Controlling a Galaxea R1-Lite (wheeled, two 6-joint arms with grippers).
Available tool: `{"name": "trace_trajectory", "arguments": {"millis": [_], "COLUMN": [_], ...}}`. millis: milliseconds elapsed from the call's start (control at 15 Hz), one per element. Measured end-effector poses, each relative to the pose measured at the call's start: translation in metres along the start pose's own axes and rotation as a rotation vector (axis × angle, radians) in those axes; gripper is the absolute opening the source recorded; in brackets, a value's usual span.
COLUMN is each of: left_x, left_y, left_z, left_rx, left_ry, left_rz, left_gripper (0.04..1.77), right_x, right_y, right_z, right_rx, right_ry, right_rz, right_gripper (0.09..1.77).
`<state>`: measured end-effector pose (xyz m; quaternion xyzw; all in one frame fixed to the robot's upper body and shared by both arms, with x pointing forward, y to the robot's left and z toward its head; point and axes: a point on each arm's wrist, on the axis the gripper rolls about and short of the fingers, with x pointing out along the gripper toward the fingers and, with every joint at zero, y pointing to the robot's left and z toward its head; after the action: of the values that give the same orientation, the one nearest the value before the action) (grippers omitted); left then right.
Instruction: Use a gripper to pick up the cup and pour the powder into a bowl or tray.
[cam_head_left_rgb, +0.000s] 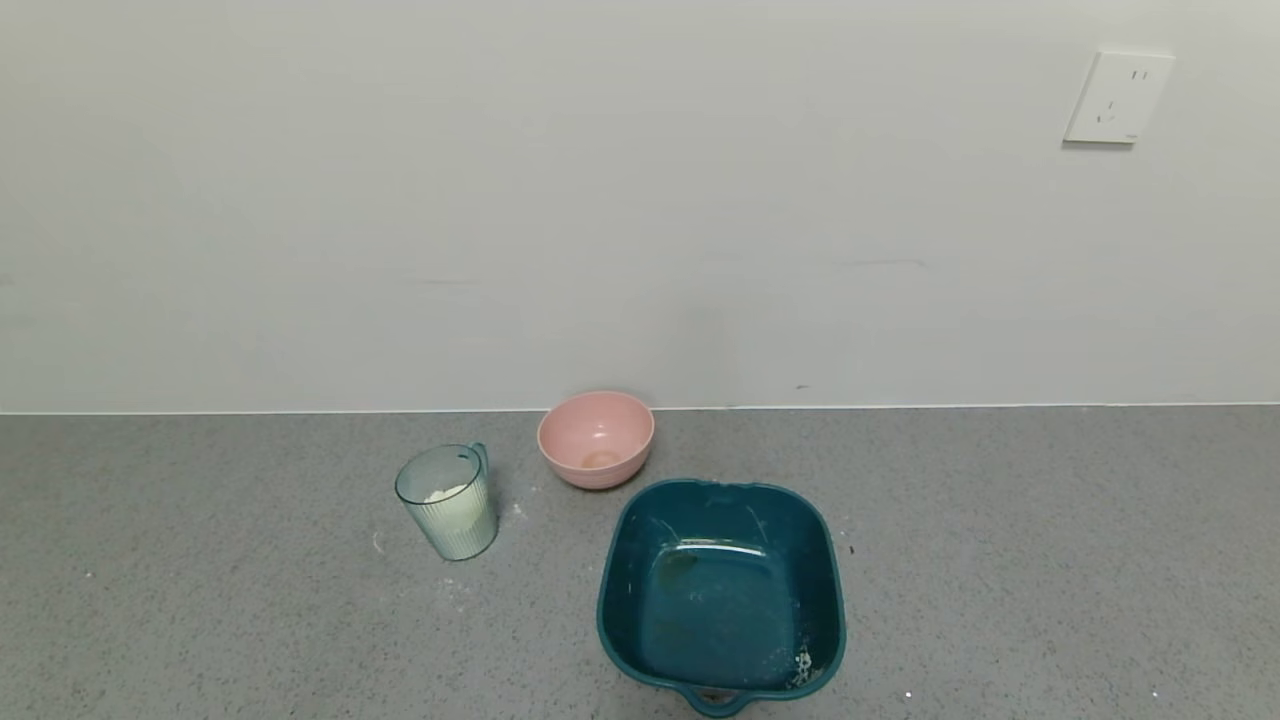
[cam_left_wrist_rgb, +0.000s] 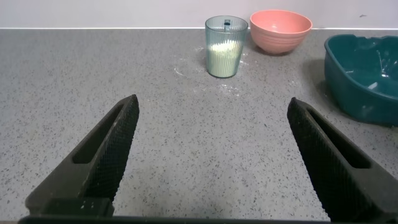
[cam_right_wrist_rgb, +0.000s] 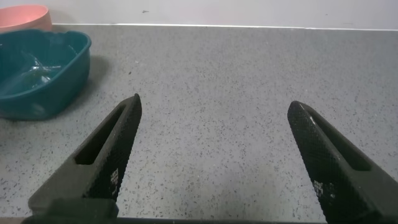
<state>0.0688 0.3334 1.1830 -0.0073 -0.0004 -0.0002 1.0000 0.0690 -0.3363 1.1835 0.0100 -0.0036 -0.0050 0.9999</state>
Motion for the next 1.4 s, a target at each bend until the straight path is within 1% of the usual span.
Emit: {"name": "trace_trajectory", "arguments": {"millis": [200,333,467,533,667,733,867,933,1067,1200,1400], "left_x": [0.000,0.000,0.000,-0.001,-0.005,-0.008,-0.016,-0.017,-0.012,-0.001,0.030], "left_y": [0.000,0.000,0.000,0.000,-0.001,-0.002,-0.003,-0.003,-0.004,-0.004,-0.004], "left_z": [0.000,0.000,0.000,0.002,0.014,0.020,0.037,0.045,0.061,0.074,0.094], "left_rx": [0.008,0.029,0.045,0.046,0.043,0.042,0.042,0.042,0.042,0.042,0.043], "left_ry": [0.000,0.000,0.004,-0.003,-0.027,-0.007,0.020,0.025,0.059,0.119,0.219], "left_rz": [0.000,0.000,-0.013,-0.019,-0.043,-0.057,-0.106,-0.120,-0.130,-0.135,-0.146], "left_gripper": [1.72,1.72,1.72,1.72,1.72,1.72,1.72,1.72,1.72,1.72,1.72], "right_x": [0.000,0.000,0.000,0.000,0.000,0.000,0.000,0.000,0.000,0.000,0.000], "right_y": [0.000,0.000,0.000,0.000,0.000,0.000,0.000,0.000,0.000,0.000,0.000], "right_z": [0.000,0.000,0.000,0.000,0.000,0.000,0.000,0.000,0.000,0.000,0.000], "right_rx": [0.000,0.000,0.000,0.000,0.000,0.000,0.000,0.000,0.000,0.000,0.000], "right_ry": [0.000,0.000,0.000,0.000,0.000,0.000,0.000,0.000,0.000,0.000,0.000], "right_rz": [0.000,0.000,0.001,0.001,0.001,0.000,0.001,0.001,0.000,0.001,0.001], "right_gripper": [1.71,1.71,1.71,1.71,1.71,1.71,1.71,1.71,1.71,1.71,1.71]}}
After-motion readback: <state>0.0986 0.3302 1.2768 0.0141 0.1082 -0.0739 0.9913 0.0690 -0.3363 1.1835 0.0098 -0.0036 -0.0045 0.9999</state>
